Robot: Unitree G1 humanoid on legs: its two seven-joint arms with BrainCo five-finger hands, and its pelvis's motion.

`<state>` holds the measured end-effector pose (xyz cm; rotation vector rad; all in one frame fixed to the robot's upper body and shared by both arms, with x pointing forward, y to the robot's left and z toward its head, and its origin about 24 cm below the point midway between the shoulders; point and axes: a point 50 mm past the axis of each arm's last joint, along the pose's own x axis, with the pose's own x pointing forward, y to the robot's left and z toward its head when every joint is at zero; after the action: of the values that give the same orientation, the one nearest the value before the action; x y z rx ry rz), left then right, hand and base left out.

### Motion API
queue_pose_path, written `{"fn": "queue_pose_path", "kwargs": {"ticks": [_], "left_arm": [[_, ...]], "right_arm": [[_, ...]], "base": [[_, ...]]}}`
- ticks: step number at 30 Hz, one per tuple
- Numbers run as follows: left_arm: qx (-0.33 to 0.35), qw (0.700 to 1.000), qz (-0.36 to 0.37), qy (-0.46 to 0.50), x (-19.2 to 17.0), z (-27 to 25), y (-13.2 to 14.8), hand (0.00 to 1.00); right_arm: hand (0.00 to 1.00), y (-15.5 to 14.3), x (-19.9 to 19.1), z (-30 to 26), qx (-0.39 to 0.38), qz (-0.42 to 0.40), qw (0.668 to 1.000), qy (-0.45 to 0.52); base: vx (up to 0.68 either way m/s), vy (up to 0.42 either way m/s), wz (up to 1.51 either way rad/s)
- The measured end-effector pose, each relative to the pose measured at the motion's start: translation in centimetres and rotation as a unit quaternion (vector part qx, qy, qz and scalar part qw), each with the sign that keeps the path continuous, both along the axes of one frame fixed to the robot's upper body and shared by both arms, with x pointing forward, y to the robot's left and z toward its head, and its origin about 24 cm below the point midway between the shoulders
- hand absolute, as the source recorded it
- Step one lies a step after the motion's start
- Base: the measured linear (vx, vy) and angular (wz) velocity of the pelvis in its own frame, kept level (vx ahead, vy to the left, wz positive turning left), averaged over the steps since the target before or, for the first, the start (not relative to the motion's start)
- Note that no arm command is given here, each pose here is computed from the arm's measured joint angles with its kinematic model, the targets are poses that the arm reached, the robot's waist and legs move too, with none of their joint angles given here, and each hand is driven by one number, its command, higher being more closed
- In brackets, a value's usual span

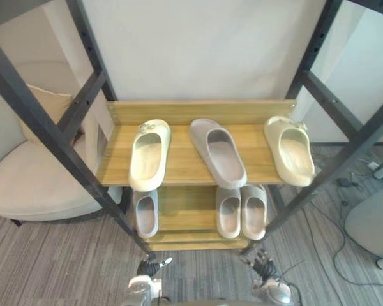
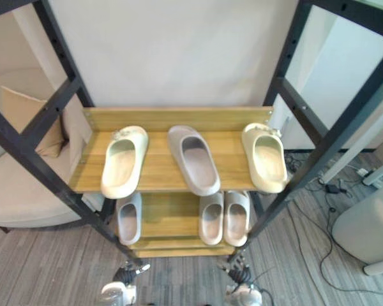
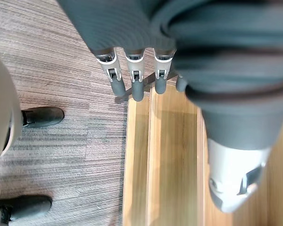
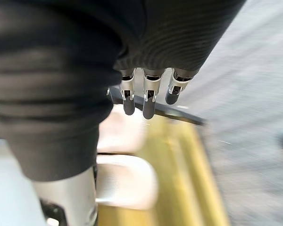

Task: Organize the slippers on the shoe rack

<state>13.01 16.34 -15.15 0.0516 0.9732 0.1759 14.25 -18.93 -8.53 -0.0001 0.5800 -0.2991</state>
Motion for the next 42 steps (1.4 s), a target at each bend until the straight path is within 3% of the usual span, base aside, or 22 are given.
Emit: {"fn": "queue_pose_path", "kwargs": {"ticks": [16,24,33,42], "left_arm": [[-0.004,0.998,-0.066,-0.006,-0.6,0.1,-2.2,0.00],[-0.006,0.995,-0.102,-0.003,-0.9,-0.1,-2.2,0.00],[0.006,0.994,-0.113,0.002,-1.2,-0.2,-0.8,0.00],[0.022,0.993,-0.119,0.005,-1.0,-0.2,0.8,0.00]], "right_arm": [[0.00,0.9,0.3,13.1,-0.088,0.058,0.955,-0.277],[0.00,0.1,2.4,17.7,-0.144,0.097,0.904,-0.390],[0.00,-1.8,5.4,21.5,-0.199,0.116,0.855,-0.465],[0.00,-2.9,9.4,22.6,-0.203,0.133,0.844,-0.478]], "base": [[0.02,0.020,-0.13],[-0.03,0.021,0.13],[-0.01,0.012,0.18],[-0.02,-0.023,0.20]]}}
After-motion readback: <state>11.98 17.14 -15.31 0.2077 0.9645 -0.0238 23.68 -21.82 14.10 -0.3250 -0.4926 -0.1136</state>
